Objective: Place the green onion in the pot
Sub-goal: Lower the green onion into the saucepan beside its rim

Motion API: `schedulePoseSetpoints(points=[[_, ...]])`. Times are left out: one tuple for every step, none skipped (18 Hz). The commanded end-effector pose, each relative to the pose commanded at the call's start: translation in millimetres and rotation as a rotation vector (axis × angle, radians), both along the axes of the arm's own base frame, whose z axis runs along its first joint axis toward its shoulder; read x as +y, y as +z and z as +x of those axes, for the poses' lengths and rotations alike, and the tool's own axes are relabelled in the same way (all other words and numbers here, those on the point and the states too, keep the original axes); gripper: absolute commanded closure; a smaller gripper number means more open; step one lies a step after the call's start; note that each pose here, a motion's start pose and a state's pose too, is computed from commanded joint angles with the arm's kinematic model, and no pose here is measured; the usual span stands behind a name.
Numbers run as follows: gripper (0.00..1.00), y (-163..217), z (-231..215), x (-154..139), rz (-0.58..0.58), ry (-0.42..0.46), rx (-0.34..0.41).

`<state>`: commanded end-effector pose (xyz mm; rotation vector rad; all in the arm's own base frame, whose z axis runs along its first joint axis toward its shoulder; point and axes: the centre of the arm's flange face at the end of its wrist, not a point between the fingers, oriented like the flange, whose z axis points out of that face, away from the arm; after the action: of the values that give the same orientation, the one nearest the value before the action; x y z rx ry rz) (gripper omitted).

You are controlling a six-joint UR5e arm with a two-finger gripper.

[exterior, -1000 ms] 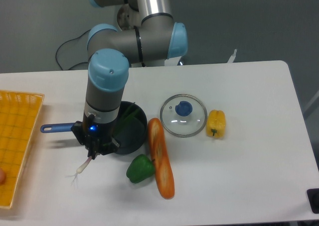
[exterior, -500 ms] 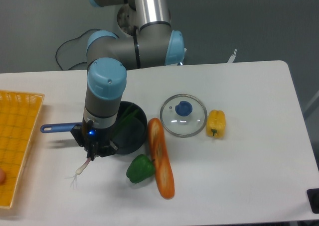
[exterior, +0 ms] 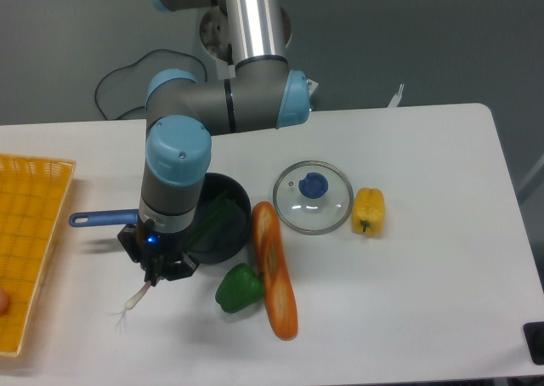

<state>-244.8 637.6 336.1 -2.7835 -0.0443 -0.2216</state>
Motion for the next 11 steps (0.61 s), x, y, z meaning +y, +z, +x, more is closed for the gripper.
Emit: schedulePoseSetpoints(points=[[1.0,-1.7,2.0,0.7,-0.003,-0.003,-0.002],[1.0,-2.3,2.1,0.5,-0.003,-0.003,-0.002],[1.0,-3.3,2.0,0.7,-0.004,-0.005,-0.002],[1.0,-3.3,2.0,0.7,-0.003,-0.006,-0.002],[1.0,-4.3,2.0,1.0,-0.002,-0.015,-0.001],[1.0,-6.2,1.9,1.6,-0.001,-0.028,0.0],[1.0,-7.6,3.0,2.1,0.004,-0.035,-0.01],[1.0,-8.3,3.7,2.9,0.01,-0.041,-0.018],[1.0,-8.2,2.8,2.6,0.011,-0.041,-0.019],[1.0,-10.4,3.4,1.7,0.008,-0.043,-0.021],[1.0,-11.2,3.6,1.5,0.007,-0.046,-0.021]])
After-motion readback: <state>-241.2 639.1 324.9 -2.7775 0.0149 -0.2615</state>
